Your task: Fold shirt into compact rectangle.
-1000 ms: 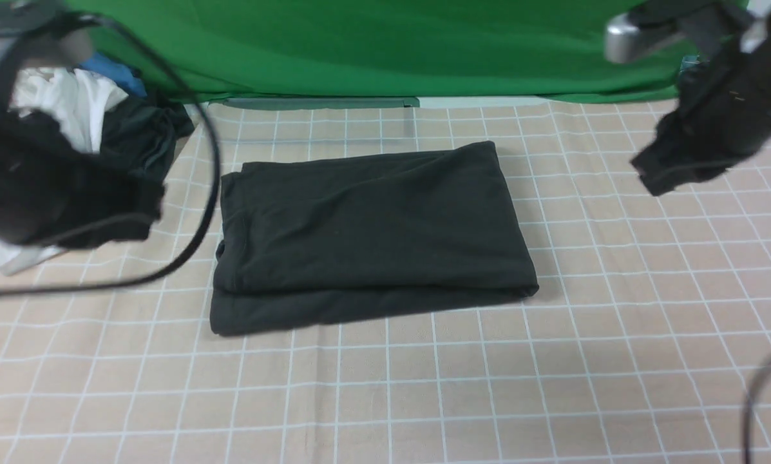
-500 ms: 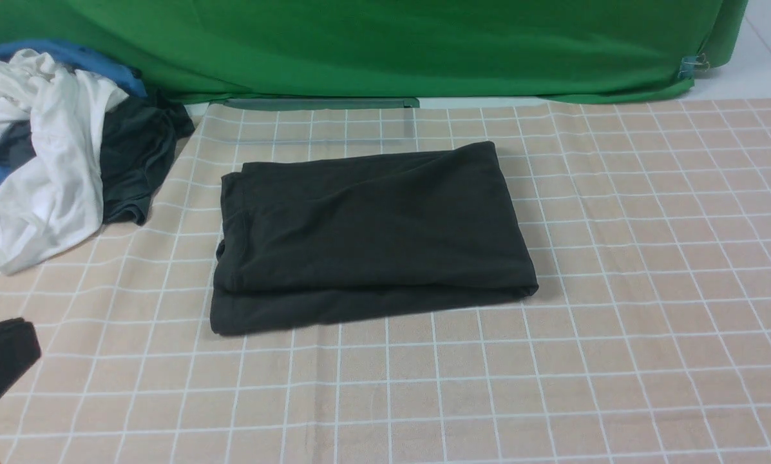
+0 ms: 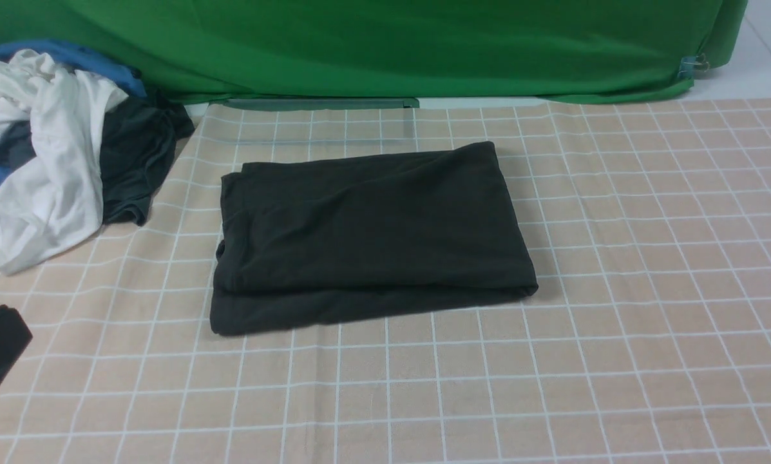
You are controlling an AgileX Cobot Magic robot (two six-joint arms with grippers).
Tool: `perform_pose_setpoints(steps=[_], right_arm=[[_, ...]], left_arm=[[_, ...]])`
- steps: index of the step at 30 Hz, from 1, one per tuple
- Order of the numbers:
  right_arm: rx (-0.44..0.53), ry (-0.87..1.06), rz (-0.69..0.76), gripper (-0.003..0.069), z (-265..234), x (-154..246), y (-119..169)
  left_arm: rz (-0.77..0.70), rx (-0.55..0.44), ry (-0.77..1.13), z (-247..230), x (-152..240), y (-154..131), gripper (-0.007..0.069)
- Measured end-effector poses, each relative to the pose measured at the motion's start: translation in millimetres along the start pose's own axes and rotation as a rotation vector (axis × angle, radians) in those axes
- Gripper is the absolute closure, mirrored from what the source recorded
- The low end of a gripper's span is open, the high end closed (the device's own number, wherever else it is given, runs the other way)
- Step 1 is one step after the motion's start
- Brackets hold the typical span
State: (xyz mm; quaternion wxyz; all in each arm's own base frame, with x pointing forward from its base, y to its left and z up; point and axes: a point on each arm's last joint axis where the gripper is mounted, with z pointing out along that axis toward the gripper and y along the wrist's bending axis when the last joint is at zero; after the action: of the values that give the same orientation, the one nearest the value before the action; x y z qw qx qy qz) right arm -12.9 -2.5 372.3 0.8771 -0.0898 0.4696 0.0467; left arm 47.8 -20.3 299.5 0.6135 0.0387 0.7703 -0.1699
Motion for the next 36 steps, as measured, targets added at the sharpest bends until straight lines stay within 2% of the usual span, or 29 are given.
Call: perform_pose_setpoints(steps=[22,28,32,36], right_arm=[[-0.006,0.018,0.002,0.0584,-1,1,1],[-0.006,0.018,0.002,0.0568,-1,2,1],[-0.006,0.019,0.002,0.0568,-1,2,1],[-0.006,0.019,0.002,0.0568,-1,2,1]], left_arm=[[0.013,-0.002,-0.018,0,-2,0,0.0606],[0.236,-0.065,-0.022,-1,-2,6,0.0606],[0.273,-0.121,-0.092,-3,-1,10,0.0606],[0.272,-0.223,-0.285,0,14,19,0.0606]])
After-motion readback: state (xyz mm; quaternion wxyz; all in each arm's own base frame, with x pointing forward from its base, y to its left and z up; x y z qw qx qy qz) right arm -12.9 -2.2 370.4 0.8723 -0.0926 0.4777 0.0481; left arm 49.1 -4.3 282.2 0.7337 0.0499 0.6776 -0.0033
